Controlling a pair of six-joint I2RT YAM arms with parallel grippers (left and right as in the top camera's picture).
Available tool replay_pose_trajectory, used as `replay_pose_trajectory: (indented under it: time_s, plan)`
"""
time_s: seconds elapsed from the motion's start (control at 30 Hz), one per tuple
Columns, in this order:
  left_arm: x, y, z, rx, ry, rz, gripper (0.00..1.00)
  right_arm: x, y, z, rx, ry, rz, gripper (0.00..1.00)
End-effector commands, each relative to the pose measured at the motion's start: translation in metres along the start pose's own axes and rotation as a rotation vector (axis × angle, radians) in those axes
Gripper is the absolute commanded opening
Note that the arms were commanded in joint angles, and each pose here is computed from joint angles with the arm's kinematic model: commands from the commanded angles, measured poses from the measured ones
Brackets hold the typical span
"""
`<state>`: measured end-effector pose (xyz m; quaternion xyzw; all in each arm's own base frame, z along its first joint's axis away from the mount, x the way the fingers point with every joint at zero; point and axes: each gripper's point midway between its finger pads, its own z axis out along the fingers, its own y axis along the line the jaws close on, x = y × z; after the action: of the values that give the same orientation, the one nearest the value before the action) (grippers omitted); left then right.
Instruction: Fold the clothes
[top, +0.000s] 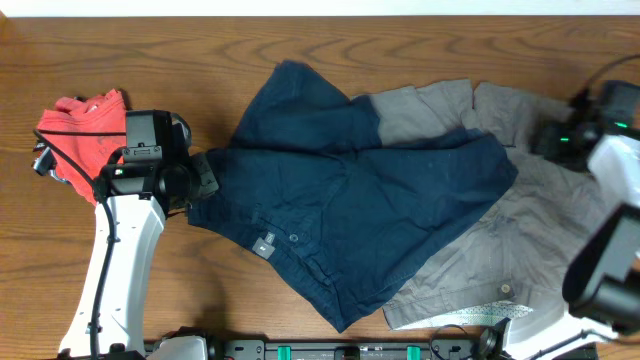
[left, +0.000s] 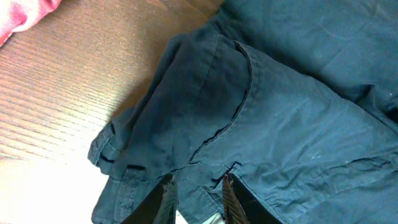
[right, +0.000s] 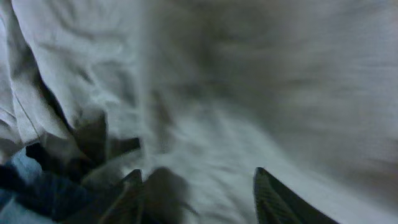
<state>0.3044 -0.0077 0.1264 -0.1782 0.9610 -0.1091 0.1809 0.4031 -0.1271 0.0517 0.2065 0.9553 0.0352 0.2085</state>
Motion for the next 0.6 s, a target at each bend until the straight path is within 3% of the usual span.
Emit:
replay_pose_trajectory:
  time_s: [0.0,0.1,0.23,0.4,0.57]
  plan:
    - [-0.008,-0.002,-0.010,0.005,-0.037,-0.003,0.27,0.012,0.012,0.025,-0.002,0.046,0.018,0.58]
    - [-0.008,-0.002,-0.010,0.005,-0.037,-0.003,0.27,0.022,0.016,0.046,0.024,0.078,0.024,0.53]
    - [-0.008,-0.002,-0.010,0.005,-0.037,-0.003,0.27,0.026,0.012,0.057,0.064,0.084,0.071,0.01]
    - [-0.008,-0.002,-0.010,0.004,-0.035,-0.004,0.27,-0.020,-0.011,0.027,0.113,-0.034,0.113,0.01]
    - [-0.008,-0.002,-0.010,0.005,-0.036,-0.003,0.27,-0.100,-0.087,-0.090,0.361,-0.267,0.270,0.01]
